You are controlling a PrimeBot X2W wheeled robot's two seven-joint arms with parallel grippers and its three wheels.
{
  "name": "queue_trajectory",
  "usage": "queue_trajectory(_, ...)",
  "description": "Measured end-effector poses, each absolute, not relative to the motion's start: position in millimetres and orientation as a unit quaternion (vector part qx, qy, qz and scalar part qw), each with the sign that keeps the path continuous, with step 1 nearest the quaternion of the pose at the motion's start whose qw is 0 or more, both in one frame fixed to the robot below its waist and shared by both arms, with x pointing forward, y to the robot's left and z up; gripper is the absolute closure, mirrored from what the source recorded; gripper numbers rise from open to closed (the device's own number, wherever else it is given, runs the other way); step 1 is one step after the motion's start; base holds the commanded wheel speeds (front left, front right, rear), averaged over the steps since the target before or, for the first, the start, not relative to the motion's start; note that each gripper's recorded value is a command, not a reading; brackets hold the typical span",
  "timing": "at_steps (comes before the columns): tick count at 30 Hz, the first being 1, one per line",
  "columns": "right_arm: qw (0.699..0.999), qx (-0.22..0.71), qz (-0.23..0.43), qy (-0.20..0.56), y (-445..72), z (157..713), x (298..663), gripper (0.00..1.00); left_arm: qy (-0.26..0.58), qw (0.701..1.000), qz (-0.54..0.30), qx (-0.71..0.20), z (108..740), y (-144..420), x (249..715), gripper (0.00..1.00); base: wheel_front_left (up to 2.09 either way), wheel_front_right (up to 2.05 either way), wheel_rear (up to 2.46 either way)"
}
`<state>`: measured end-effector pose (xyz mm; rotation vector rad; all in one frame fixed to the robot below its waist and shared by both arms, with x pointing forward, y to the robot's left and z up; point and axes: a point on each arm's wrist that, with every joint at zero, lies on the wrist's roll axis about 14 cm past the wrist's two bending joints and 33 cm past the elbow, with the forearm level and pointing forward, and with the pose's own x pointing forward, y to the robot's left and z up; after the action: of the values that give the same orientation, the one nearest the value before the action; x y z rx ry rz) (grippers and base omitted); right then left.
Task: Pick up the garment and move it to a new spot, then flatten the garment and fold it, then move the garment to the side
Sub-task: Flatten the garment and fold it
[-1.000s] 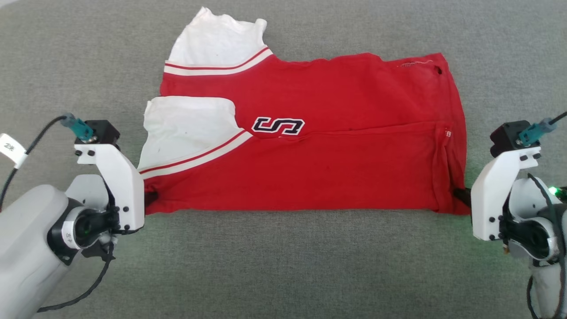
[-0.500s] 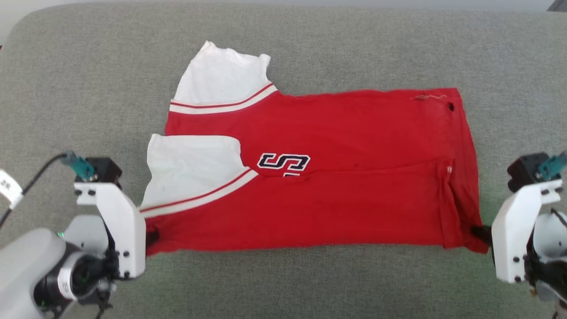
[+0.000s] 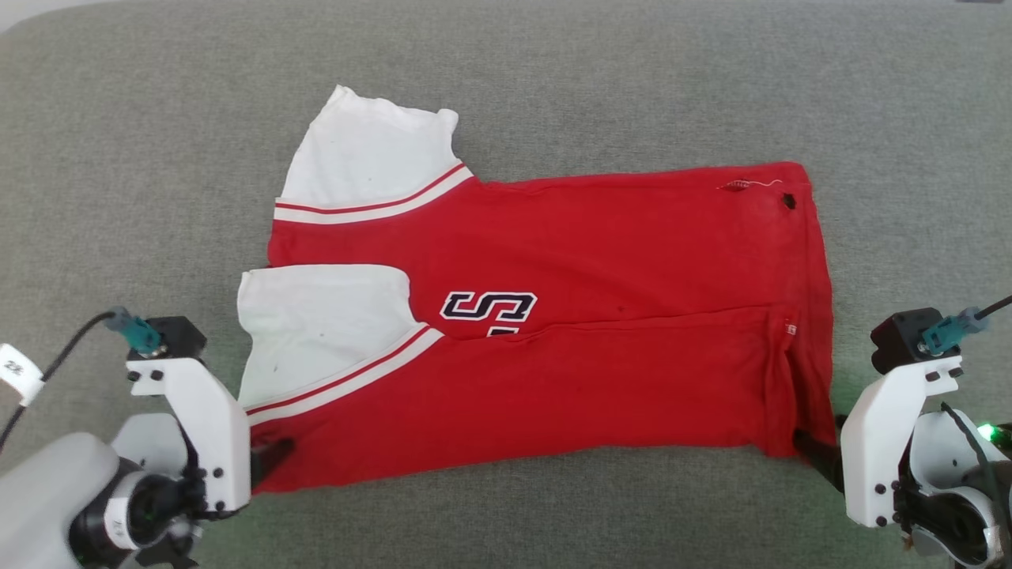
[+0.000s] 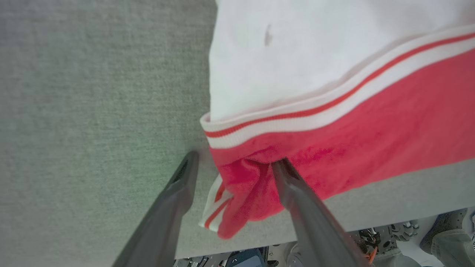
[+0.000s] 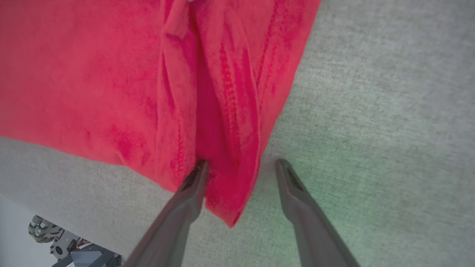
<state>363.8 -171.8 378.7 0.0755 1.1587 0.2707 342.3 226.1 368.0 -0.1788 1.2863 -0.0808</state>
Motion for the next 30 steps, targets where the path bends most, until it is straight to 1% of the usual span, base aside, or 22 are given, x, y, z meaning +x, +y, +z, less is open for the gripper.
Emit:
queue_trajectory(4,0.841,0.047,0.124,0.525,-172.5,384.0,369.1,0.00,0.587,0.805,-0.037,-0.075,377.8,232.2,355.3,0.00,0.00,0.00,0.00)
queue_trajectory(5,0.854,0.049,0.119,0.504,-176.1,392.5,375.7,0.00,0.571,0.817,-0.040,-0.063,390.0,236.6,368.0,0.00,0.00,0.00,0.00)
queue_trajectory(8,0.882,0.054,0.109,0.456,-181.8,411.8,388.8,0.00,0.542,0.838,-0.048,-0.040,410.9,239.4,390.3,0.00,0.00,0.00,0.00)
queue_trajectory(13,0.938,0.072,0.086,0.329,-189.9,458.9,417.5,0.00,0.487,0.870,-0.073,0.003,442.8,235.3,435.6,0.00,0.00,0.00,0.00)
queue_trajectory(16,0.968,0.072,0.062,0.234,-200.0,494.5,432.6,0.00,0.460,0.882,-0.096,0.013,455.0,225.0,462.2,0.00,0.00,0.00,0.00)
queue_trajectory(18,0.981,0.073,0.048,0.171,-206.1,517.6,439.2,0.00,0.449,0.887,-0.103,0.030,457.8,223.5,478.0,0.00,0.00,0.00,0.00)
queue_trajectory(21,0.995,0.061,0.029,0.080,-214.3,549.4,444.3,0.00,0.423,0.898,-0.117,0.036,464.5,214.8,506.7,0.00,0.00,0.00,0.00)
queue_trajectory(24,0.998,0.056,0.021,0.006,-215.4,572.4,444.4,0.00,0.416,0.899,-0.129,0.044,459.3,205.3,527.7,0.00,0.00,0.00,0.00)
queue_trajectory(28,0.998,0.037,0.008,-0.045,-219.6,580.8,440.8,0.00,0.407,0.902,-0.135,0.059,451.9,201.3,555.7,0.00,0.00,0.00,0.00)
queue_trajectory(30,0.998,0.036,-0.001,-0.049,-225.0,575.9,439.5,0.00,0.405,0.902,-0.133,0.070,446.2,201.1,568.8,0.00,0.00,0.00,0.00)
